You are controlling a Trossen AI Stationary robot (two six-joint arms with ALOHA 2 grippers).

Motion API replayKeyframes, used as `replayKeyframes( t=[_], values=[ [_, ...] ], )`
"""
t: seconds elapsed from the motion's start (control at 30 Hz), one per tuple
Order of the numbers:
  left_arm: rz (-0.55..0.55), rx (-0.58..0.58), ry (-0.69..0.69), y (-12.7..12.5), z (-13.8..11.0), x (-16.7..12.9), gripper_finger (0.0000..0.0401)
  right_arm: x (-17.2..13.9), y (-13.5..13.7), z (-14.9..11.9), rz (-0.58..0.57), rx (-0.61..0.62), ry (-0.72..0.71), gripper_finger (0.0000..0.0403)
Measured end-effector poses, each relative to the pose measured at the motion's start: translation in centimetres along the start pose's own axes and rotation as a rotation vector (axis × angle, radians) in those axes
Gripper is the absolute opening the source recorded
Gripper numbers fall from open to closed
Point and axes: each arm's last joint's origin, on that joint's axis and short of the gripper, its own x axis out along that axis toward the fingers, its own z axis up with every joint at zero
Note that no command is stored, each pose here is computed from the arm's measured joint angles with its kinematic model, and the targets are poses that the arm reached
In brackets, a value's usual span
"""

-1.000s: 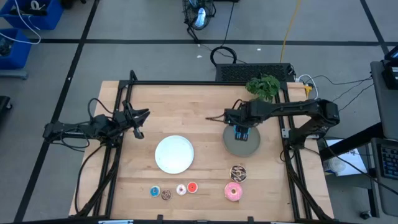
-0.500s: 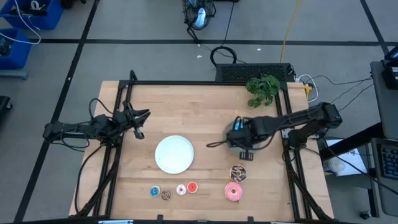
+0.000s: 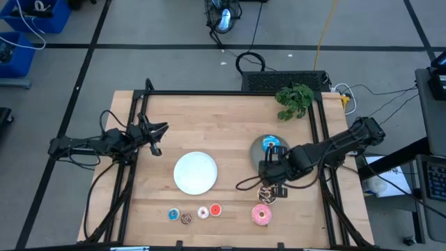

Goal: Pick & Place donuts
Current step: Put the large black donut on the gray plate

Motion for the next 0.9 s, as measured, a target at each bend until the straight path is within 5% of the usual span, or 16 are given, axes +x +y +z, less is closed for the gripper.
replayKeyframes(
  t=[0.23, 0.67, 0.9],
  values=[
    [0.0, 0.002, 0.002, 0.0, 0.0, 0.0, 0.0063, -0.5, 2.1, -0.3, 0.141, -0.038, -0.016, 0.0001],
    [-0.001, -0.004, 0.003, 0.0, 0.0, 0.0, 0.0063, -0.7, 3.0, -0.7, 0.066, -0.004, -0.076, 0.0002],
    [-0.001, -0.006, 0.003, 0.0, 0.0, 0.0, 0.0063, 0.0, 3.2, -0.5, 0.064, -0.021, -0.123, 0.0072]
  ],
)
